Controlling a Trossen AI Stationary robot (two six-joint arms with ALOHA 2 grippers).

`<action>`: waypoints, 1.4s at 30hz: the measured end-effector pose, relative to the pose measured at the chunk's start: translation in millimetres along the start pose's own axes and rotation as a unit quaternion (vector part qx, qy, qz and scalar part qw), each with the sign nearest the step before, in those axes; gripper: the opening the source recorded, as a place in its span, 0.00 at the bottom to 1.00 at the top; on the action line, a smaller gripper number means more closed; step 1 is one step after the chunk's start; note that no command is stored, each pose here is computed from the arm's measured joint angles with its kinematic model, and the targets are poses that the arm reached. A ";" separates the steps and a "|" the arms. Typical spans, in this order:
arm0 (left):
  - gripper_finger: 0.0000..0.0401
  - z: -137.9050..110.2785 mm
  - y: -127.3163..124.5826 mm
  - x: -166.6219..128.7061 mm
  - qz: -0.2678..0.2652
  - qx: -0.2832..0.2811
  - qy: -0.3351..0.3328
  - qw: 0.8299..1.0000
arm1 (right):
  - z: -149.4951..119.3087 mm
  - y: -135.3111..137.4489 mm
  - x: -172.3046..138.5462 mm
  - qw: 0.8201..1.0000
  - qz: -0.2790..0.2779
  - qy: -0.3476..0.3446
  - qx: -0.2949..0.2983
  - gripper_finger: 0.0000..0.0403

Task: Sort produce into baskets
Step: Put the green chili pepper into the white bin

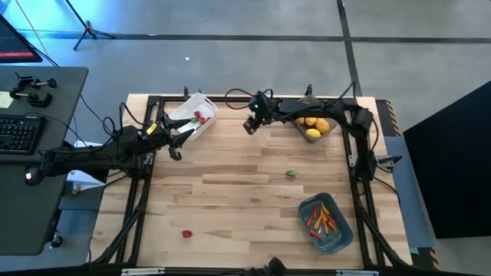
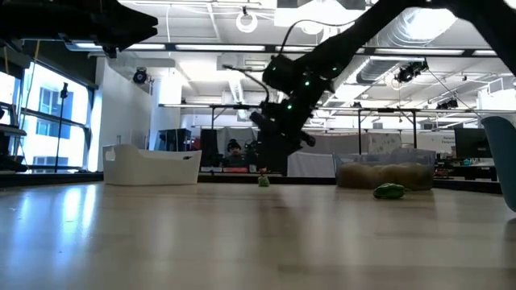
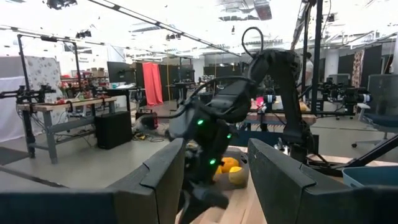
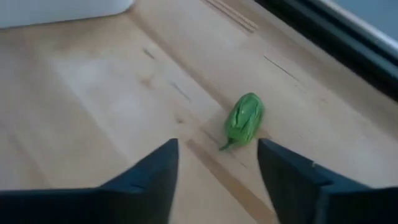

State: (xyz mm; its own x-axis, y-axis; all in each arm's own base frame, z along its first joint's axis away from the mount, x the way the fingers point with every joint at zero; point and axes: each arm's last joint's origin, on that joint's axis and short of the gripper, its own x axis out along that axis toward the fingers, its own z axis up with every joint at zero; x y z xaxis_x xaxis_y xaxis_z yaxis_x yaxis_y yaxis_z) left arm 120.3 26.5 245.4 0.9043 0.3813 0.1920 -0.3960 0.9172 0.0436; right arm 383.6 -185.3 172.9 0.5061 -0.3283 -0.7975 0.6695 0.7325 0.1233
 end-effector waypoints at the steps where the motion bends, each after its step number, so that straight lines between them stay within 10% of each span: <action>1: 0.40 0.0 0.0 0.0 0.001 0.000 0.000 1.000 | 3.9 -1.8 3.8 1.000 -0.005 0.009 0.009 0.55; 15: 0.40 0.0 0.5 0.0 0.009 0.008 0.001 1.000 | 41.8 -17.5 46.9 0.988 -0.038 0.149 0.035 0.56; 28: 0.40 0.2 0.6 -0.2 0.009 0.007 0.000 1.000 | 43.9 -14.9 41.5 0.983 -0.026 0.180 -0.014 0.07; 42: 0.40 5.5 1.5 -2.3 0.009 -0.010 -0.024 1.000 | 68.1 83.6 1.3 0.990 0.077 -0.002 -0.118 0.01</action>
State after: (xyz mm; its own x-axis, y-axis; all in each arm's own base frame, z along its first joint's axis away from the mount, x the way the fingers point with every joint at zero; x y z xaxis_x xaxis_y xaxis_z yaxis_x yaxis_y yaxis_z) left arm 116.7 26.4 250.4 0.8879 0.3928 0.2394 -0.4090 0.9123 0.0201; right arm 477.3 -165.1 222.4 0.5945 -0.2030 -0.7780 0.4378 0.8933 0.1014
